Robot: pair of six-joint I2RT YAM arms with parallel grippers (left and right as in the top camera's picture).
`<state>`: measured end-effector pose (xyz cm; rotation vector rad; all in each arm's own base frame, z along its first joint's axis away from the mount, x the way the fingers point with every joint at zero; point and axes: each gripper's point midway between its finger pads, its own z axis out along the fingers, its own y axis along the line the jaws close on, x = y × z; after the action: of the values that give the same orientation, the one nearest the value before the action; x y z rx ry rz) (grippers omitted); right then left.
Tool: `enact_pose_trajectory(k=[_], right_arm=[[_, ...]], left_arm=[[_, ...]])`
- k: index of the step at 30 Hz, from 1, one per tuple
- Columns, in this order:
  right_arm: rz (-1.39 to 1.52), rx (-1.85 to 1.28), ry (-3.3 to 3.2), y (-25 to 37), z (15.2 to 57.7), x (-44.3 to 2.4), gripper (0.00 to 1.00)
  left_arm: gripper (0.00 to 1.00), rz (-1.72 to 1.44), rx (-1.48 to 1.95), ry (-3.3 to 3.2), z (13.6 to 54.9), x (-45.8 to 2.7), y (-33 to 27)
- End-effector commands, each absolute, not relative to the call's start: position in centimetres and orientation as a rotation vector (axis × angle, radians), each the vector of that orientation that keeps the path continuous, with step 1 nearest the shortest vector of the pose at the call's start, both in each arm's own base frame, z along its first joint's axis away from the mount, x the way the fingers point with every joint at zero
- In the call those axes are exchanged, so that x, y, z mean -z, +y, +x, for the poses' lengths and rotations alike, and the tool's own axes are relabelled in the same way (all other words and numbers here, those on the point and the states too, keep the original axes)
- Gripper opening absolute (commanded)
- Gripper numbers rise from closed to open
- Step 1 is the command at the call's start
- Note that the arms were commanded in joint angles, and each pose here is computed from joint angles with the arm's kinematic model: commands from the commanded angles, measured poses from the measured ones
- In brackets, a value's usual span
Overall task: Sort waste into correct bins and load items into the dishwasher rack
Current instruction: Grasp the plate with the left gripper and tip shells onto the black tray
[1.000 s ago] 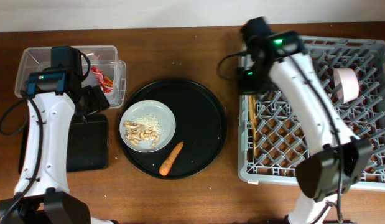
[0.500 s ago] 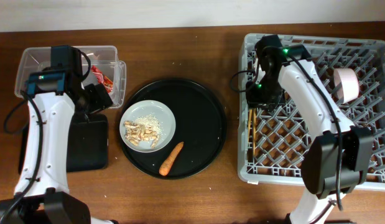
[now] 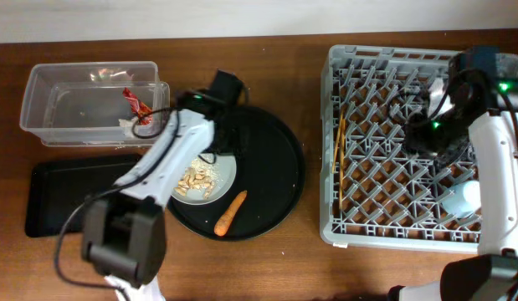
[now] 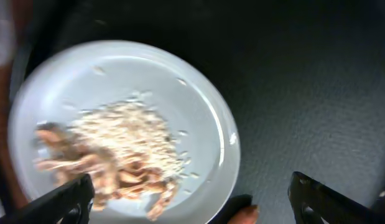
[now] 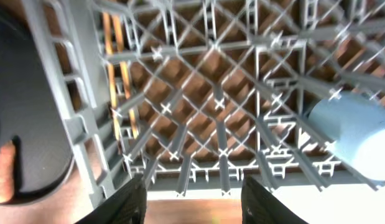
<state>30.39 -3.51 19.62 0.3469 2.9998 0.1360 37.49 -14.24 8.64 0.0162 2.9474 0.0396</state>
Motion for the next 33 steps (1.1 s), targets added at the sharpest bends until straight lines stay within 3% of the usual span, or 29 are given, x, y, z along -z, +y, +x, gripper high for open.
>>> enact_pose_trajectory(k=[1, 4, 6, 17, 23, 28, 33], right_arm=[[0.360, -0.145, 3.095, -3.2, 28.0, -17.3, 0.49], [0.365, -0.153, 3.108, -2.8, 26.1, -15.6, 0.49], [0.363, -0.152, 3.101, -2.6, 25.2, -14.9, 0.49], [0.361, -0.157, 3.093, -2.6, 25.2, -14.6, 0.49], [0.361, -0.156, 3.093, -2.6, 25.2, -14.6, 0.49], [0.361, -0.156, 3.091, -2.6, 25.2, -14.6, 0.49], [0.361, -0.156, 3.091, -2.6, 25.2, -14.6, 0.49]], left_arm=[[0.99, 0.112, -0.057, 3.025, 36.4, -5.1, -16.8], [0.99, 0.143, -0.081, 3.058, 35.8, -3.6, -17.3], [0.91, 0.147, -0.077, 3.052, 36.0, -3.4, -17.5], [0.78, 0.153, -0.120, 3.148, 34.8, 1.0, -17.6], [0.29, 0.157, -0.156, 3.182, 34.1, 1.4, -17.1], [0.01, 0.158, -0.195, 3.189, 33.8, 1.3, -16.6], [0.01, 0.168, -0.314, 3.178, 34.0, 0.3, -15.3]])
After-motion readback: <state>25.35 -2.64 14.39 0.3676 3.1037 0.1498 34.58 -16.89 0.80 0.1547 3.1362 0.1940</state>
